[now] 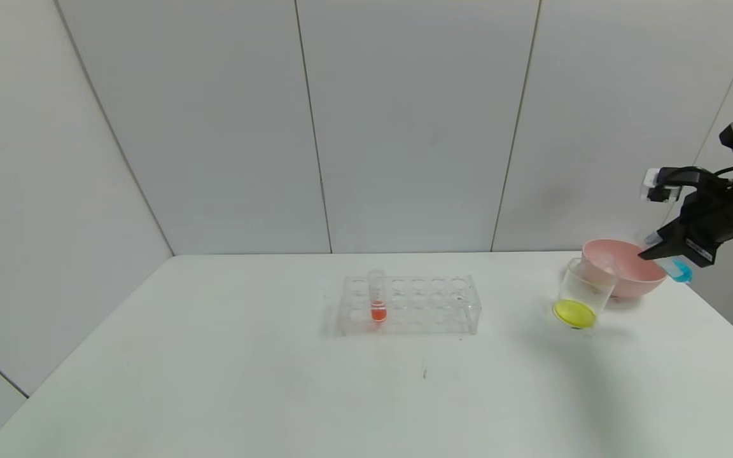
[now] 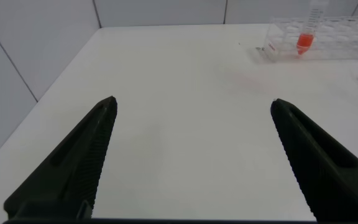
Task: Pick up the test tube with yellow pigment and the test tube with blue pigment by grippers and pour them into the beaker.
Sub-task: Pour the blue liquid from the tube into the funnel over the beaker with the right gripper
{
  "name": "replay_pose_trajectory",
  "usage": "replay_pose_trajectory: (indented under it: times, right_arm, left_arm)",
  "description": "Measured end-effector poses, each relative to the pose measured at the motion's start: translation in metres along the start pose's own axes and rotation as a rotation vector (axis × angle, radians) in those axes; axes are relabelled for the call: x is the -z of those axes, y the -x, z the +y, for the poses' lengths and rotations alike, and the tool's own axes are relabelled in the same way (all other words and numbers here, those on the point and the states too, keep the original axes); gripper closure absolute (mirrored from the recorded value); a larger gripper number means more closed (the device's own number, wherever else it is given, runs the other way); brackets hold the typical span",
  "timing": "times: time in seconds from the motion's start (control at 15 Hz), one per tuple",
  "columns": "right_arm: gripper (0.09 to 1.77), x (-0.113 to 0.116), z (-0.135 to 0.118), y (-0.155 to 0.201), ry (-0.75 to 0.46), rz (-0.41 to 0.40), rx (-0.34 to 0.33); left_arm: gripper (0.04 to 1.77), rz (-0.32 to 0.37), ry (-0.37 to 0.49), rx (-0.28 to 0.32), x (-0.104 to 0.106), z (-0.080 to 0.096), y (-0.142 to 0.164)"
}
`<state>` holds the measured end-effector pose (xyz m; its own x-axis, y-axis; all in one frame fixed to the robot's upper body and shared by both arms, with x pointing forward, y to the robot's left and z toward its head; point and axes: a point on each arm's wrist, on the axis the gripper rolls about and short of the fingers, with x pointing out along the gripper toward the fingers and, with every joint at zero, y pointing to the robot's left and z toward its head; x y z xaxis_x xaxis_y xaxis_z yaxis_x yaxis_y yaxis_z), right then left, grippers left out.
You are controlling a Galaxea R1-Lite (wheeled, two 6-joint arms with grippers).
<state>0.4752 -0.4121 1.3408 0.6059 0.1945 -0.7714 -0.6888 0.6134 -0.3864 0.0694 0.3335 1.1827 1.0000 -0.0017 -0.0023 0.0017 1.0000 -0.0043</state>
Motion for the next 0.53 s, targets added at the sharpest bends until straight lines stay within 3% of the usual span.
replay_pose_trajectory:
  times: [0.53]
  right_arm:
    - [1.36,-0.027,0.011,-0.014,0.138,0.109,0.064]
  left_arm:
    - [0.05,0.0,0.0,0.0,0.0,0.0,0.0]
